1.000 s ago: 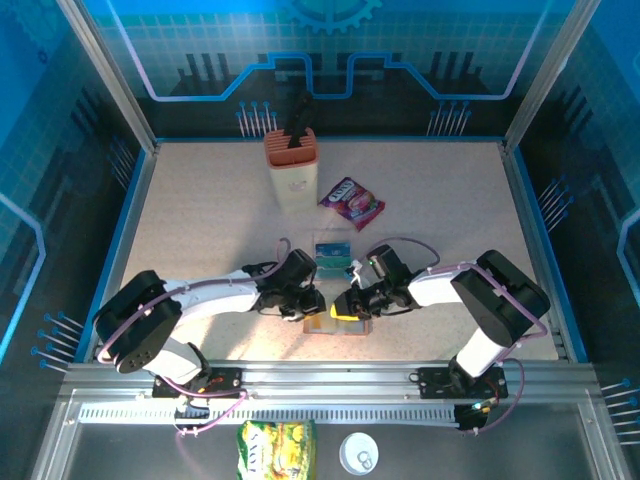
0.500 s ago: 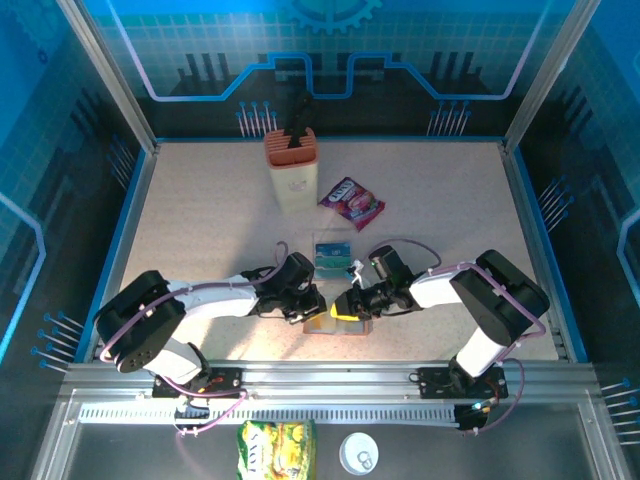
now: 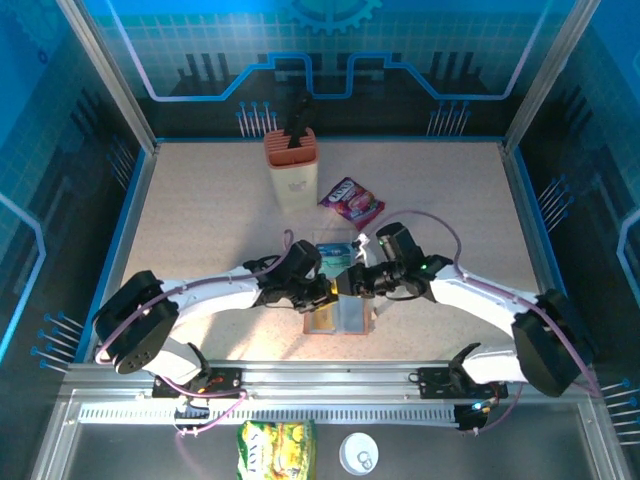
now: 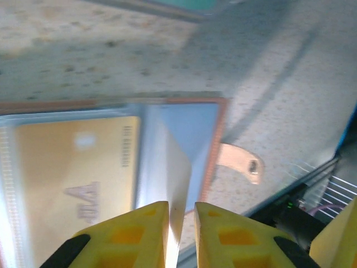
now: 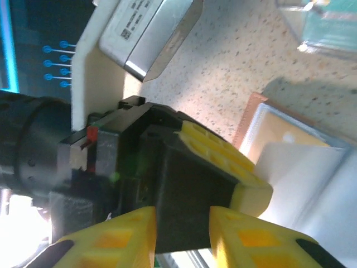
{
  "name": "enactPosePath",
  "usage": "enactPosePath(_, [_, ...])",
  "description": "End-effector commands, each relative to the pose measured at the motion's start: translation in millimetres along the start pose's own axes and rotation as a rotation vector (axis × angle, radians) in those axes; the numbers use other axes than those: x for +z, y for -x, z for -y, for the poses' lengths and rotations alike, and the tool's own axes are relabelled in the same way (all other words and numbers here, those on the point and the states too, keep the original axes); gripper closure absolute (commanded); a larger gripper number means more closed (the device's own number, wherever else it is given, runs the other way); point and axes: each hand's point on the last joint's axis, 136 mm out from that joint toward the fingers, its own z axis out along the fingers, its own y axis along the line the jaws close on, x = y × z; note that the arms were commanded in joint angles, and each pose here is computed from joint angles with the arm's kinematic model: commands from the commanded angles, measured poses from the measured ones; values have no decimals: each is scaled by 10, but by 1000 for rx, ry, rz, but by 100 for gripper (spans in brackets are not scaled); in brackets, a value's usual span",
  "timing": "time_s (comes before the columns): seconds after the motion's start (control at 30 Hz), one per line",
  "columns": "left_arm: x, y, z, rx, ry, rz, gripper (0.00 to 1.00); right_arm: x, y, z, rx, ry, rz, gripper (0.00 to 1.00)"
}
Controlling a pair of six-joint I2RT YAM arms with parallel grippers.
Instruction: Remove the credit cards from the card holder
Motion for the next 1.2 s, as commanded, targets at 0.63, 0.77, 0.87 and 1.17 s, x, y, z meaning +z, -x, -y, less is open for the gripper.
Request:
enactPosePath(0.63, [326,-29,517,192,44,-83,55,-700,-168,512,102,-306,89,64])
enactPosePath(0.77, [102,76,299,146,48,-34,57,-611,-139,475,94,-295,58,64])
enactPosePath(0.87, [-83,129,81,116,66,5,60,-474,-132,410,71,-288,14,65])
enactPosePath(1.17, [-236,27,-520,18,96,13,69,121,-193,309,23,-277,-133,66])
